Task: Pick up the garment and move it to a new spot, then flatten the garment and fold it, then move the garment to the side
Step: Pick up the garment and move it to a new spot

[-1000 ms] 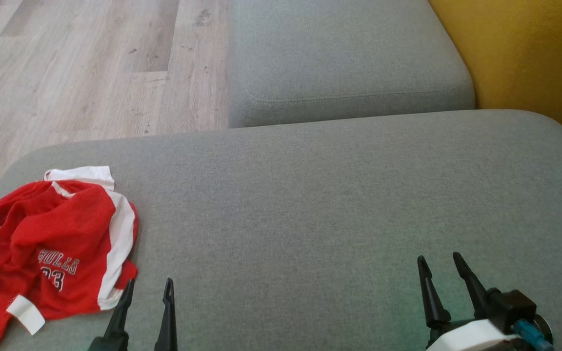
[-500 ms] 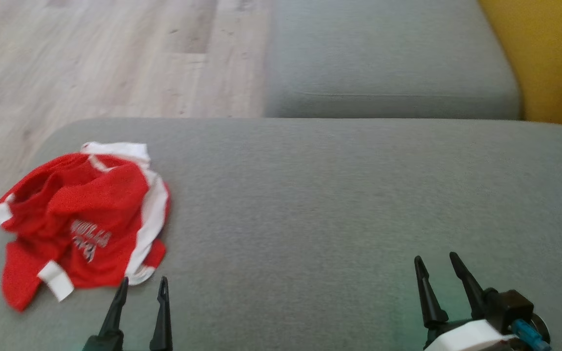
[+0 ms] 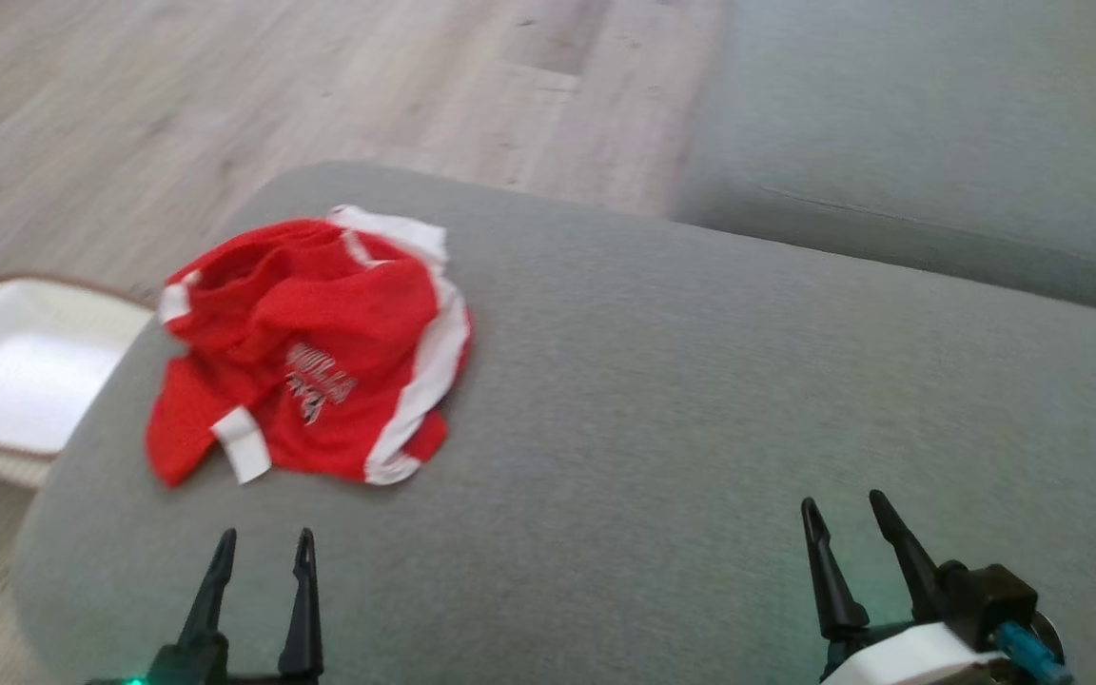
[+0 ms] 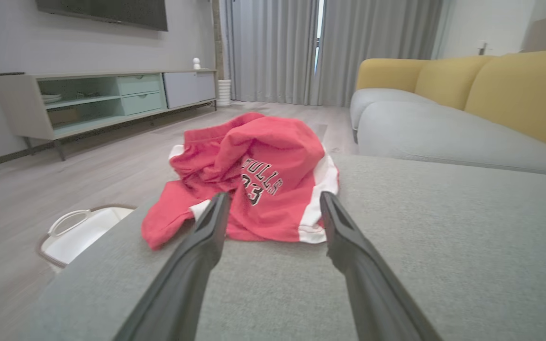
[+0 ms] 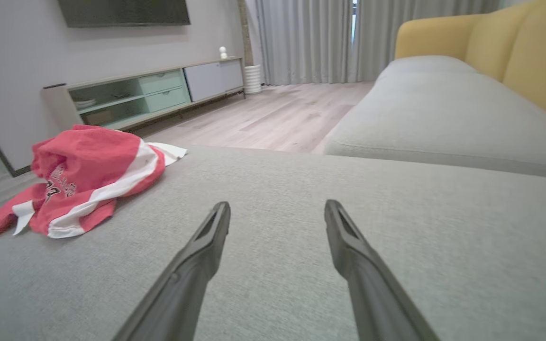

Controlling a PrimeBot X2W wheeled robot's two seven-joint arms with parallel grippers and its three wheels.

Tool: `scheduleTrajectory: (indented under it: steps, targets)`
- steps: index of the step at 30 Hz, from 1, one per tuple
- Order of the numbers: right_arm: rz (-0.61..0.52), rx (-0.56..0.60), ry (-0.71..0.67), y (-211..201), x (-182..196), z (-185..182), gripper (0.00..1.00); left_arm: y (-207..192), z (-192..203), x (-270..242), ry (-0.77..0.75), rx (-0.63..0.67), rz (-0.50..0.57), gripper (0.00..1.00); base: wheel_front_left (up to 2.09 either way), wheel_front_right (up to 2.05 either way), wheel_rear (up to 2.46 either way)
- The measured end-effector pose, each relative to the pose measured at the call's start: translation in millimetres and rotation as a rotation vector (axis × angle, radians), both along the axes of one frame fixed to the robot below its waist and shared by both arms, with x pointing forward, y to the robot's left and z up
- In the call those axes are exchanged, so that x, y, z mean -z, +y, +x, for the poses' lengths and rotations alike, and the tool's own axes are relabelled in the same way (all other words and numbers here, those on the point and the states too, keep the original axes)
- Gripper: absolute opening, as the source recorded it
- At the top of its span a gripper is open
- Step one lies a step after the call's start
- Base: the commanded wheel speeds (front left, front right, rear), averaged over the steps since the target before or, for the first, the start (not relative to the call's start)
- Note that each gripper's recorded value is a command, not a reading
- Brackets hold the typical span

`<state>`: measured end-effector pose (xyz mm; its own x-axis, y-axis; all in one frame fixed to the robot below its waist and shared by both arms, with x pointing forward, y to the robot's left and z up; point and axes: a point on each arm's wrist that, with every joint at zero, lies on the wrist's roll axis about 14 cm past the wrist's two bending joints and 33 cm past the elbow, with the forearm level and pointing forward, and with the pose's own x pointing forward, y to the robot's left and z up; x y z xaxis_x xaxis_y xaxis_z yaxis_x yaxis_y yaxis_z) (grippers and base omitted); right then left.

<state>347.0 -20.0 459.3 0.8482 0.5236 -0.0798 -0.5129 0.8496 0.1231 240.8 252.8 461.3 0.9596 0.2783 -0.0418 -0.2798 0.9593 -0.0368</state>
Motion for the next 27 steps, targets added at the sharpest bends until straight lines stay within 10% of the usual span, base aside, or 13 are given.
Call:
scheduleTrajectory:
  steps: [16, 27]
  targets:
    - [0.002, -0.147, 0.053, 49.3, 15.7, 7.4, 1.0, 38.3, -27.0, -6.8, 0.024, -0.141, 0.069, 1.0, 0.0, 0.0, 0.0]
    - [-0.082, -0.164, 0.025, 56.1, 40.7, 50.1, 1.0, 107.2, 87.5, -134.6, -0.142, -0.074, 0.385, 1.0, 0.0, 0.0, 0.0]
